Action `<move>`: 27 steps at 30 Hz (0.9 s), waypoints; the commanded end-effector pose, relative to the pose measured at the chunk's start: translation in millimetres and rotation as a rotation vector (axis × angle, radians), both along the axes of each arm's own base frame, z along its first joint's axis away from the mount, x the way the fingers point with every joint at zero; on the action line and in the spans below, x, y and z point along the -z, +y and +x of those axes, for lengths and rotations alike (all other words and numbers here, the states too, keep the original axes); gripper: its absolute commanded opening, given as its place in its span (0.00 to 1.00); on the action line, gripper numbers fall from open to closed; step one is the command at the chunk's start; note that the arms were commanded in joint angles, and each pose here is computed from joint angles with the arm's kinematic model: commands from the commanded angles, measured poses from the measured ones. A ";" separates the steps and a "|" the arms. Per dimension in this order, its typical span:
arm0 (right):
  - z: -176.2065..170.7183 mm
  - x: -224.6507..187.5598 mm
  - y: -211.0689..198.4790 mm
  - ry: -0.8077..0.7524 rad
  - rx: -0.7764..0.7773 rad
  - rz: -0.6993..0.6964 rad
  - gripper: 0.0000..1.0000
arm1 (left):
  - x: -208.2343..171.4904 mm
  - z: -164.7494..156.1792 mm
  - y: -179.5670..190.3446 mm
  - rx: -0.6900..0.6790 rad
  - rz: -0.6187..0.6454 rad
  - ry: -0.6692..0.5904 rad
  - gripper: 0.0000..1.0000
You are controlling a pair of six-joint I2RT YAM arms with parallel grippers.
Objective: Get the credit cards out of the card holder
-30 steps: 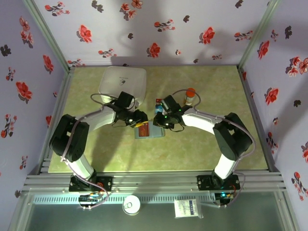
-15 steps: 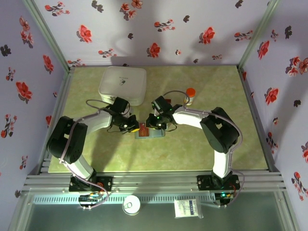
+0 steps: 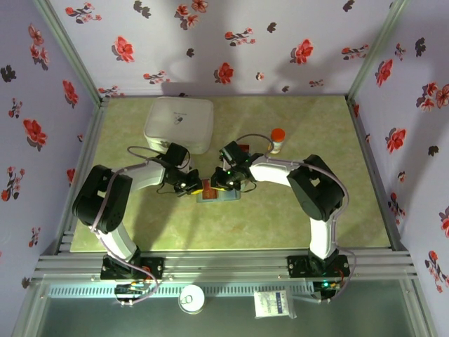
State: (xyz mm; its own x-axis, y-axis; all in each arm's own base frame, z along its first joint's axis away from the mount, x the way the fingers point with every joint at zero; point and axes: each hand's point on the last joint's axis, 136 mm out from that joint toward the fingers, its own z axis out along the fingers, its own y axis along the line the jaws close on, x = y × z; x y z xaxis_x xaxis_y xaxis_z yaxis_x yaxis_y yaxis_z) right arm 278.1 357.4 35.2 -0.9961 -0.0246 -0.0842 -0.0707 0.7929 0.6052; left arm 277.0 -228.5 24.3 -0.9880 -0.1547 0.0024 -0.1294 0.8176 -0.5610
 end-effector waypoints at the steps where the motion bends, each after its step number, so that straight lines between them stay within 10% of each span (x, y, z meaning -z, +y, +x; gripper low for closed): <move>1: 1.5 0.5 11.6 -0.005 -0.032 0.023 0.22 | 11.1 -3.8 10.8 -0.002 0.042 0.012 0.00; 27: 2.7 15.1 -6.0 -0.027 -0.042 -0.116 0.24 | 2.4 -3.7 10.9 -0.002 0.034 0.001 0.03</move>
State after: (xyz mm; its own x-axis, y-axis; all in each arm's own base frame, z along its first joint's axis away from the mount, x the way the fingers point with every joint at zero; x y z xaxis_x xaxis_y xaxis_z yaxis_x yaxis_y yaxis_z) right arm 282.0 362.9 28.8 -0.9927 -0.0622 -0.1031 -0.1107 0.8093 0.5769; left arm 277.9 -227.7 24.6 -0.9874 -0.1580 -0.0020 -0.1293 0.8156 -0.5640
